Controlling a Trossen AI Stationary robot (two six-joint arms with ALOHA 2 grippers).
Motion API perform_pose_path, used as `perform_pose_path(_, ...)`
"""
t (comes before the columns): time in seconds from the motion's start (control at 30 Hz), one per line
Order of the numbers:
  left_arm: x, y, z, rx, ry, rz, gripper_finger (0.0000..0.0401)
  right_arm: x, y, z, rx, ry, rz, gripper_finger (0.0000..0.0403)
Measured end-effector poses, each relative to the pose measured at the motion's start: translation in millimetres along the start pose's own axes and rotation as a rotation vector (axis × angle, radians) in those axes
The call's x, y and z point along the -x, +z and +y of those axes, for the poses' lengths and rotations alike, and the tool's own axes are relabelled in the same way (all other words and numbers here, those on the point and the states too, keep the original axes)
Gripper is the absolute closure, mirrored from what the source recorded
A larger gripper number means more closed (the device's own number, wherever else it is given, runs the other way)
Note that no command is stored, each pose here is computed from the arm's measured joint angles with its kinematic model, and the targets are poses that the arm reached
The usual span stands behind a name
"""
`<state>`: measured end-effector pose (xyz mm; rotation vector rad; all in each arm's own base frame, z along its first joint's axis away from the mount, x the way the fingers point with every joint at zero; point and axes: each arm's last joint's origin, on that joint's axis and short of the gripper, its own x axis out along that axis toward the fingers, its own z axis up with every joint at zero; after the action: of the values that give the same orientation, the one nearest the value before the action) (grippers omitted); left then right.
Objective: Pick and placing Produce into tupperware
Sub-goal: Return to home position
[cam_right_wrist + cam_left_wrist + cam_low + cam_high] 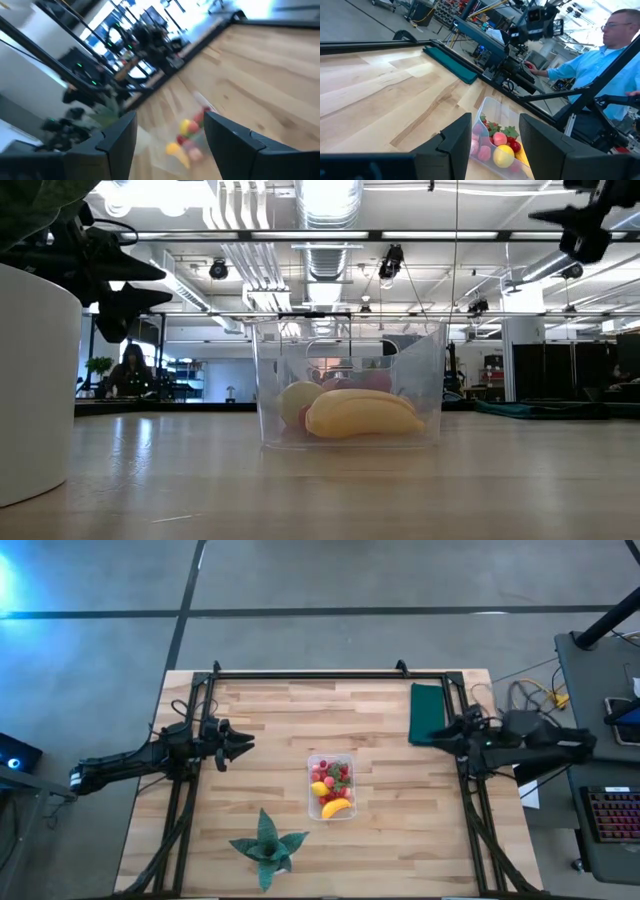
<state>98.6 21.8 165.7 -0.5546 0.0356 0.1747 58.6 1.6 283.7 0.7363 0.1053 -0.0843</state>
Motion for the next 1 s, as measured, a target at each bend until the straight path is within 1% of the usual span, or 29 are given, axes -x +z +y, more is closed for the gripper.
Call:
perform_pose_path(0.3,0,0,0,0.000,0.001,-0.001,0.0251,-27,-41,-34,0.024,-0.124,0.133,0.0183)
perform_pose_path(0.73,0,0,0,0.000,0.004,-0.002,0.0251,-45,-91,-77,0.052,-0.265,0.284,0.0183)
perform_pose_path(1.0,0,0,0,0.000,0.003,-0.003,0.0251,-45,-87,-73,0.050,-0.261,0.282,0.0183)
